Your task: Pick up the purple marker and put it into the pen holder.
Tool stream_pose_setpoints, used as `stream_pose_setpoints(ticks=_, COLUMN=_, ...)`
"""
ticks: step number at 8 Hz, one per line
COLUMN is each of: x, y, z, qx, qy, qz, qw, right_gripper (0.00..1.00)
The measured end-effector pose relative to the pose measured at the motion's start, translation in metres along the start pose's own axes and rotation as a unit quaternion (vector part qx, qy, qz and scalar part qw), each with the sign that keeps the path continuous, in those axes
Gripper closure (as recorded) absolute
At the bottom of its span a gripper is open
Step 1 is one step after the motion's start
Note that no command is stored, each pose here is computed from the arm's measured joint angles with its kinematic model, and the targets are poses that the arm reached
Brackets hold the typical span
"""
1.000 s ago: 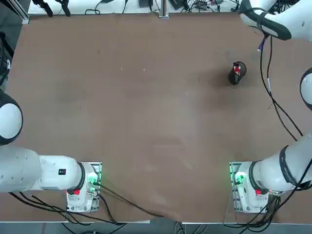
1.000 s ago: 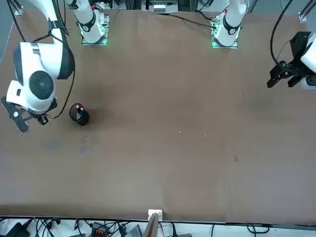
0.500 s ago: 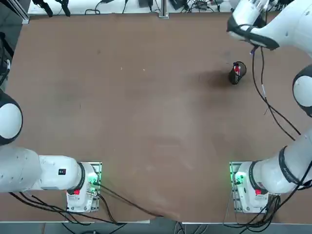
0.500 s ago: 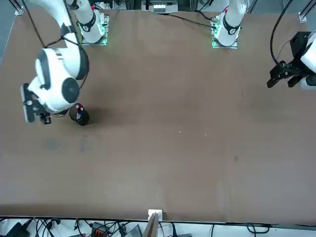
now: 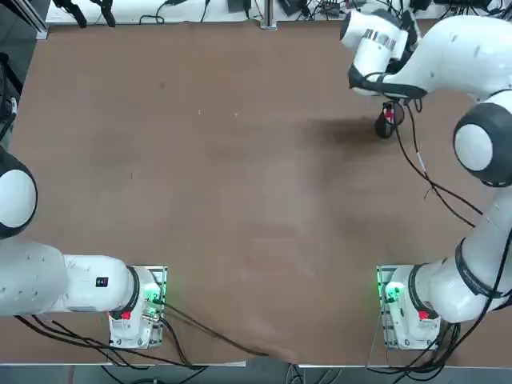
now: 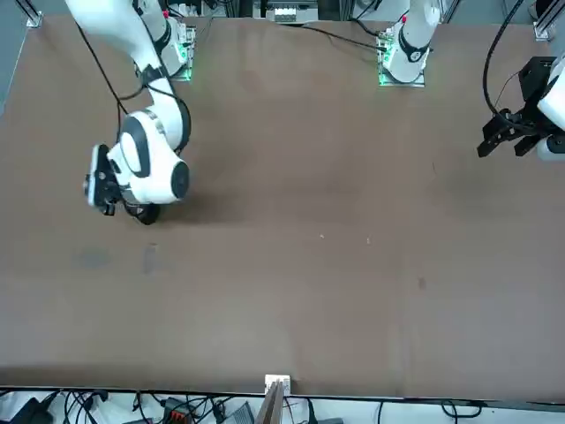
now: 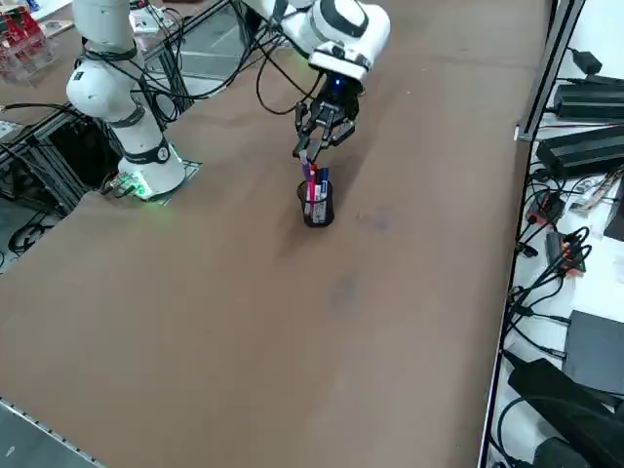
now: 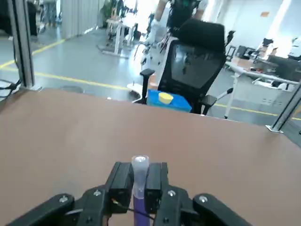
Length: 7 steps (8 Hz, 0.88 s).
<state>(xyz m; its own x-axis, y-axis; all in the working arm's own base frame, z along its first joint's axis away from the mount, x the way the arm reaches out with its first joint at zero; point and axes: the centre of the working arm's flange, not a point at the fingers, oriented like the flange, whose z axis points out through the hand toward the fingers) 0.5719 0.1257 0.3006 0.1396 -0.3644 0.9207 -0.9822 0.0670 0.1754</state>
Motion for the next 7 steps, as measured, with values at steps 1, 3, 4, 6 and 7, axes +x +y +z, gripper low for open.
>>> stream_pose_setpoints(ticks=1, x=-0.01, y=0.002, z=-0.002, qx=-0.003, qy=0.01, qz=0.014, qw=1.0, right_gripper=0.82)
stream_pose_setpoints(ticks=3, x=-0.026, y=0.006, z=-0.005, qx=-0.008, qy=0.027, qz=0.044, qw=0.999, right_gripper=0.82)
stream_pose_setpoints(ticks=4, x=-0.038, y=0.006, z=-0.003, qx=-0.006, qy=0.036, qz=0.053, qw=0.998, right_gripper=0.82)
stream_pose_setpoints(ticks=6, x=-0.047, y=0.002, z=-0.002, qx=-0.003, qy=0.044, qz=0.065, qw=0.997, right_gripper=0.82)
stream_pose_setpoints(ticks=7, x=-0.046, y=0.0, z=-0.004, qx=-0.002, qy=0.043, qz=0.068, qw=0.997, right_gripper=0.82)
